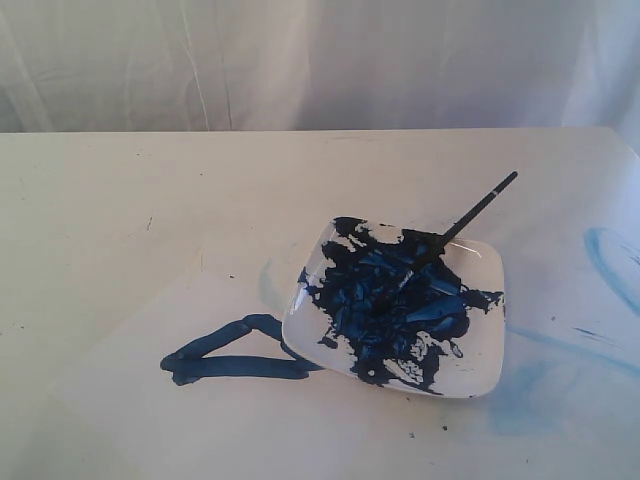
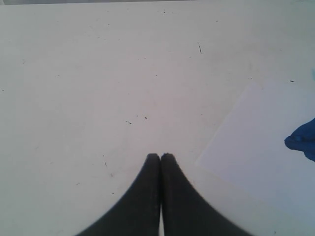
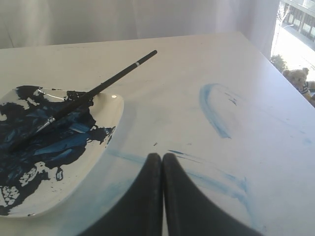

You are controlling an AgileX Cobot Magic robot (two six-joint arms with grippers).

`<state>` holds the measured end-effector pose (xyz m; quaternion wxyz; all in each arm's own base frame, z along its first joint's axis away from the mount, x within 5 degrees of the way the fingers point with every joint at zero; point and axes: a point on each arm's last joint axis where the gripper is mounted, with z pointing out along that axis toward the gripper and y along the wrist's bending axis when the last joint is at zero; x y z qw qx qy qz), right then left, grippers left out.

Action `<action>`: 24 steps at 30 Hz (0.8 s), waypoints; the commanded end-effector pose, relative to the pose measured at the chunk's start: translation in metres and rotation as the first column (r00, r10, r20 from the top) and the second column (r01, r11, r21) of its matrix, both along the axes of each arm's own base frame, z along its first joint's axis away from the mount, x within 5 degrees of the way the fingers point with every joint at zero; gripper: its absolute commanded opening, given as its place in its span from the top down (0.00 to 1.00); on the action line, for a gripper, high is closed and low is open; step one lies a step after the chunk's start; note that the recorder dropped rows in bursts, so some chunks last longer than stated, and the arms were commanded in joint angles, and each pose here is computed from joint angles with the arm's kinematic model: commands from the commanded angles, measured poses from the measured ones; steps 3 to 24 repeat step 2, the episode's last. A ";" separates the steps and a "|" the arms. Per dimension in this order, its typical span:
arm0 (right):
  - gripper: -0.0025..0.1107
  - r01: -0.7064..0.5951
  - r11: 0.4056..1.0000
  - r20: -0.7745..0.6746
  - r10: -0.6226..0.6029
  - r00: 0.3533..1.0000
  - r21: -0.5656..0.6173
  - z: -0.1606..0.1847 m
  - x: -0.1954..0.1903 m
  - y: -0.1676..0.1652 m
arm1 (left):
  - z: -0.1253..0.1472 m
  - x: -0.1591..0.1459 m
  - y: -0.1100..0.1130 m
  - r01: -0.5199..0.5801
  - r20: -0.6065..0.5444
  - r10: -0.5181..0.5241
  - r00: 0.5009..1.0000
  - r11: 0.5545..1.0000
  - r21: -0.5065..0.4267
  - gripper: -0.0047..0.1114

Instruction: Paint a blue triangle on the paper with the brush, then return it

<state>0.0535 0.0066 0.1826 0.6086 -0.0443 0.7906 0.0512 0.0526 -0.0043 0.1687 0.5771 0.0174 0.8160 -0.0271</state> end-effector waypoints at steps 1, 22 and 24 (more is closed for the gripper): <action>0.98 0.008 1.000 0.008 -0.008 1.000 0.003 0.000 0.000 0.000 | 0.000 0.000 0.000 0.004 0.006 -0.004 1.000 1.000 -0.005 0.96; 0.98 0.008 1.000 0.008 -0.008 1.000 0.003 0.000 0.000 0.000 | 0.000 0.000 0.000 0.004 0.006 -0.004 1.000 1.000 -0.005 0.96; 0.98 0.008 1.000 0.008 -0.008 1.000 0.003 0.000 0.000 0.000 | 0.000 0.000 0.000 0.004 0.006 -0.004 1.000 1.000 -0.005 0.96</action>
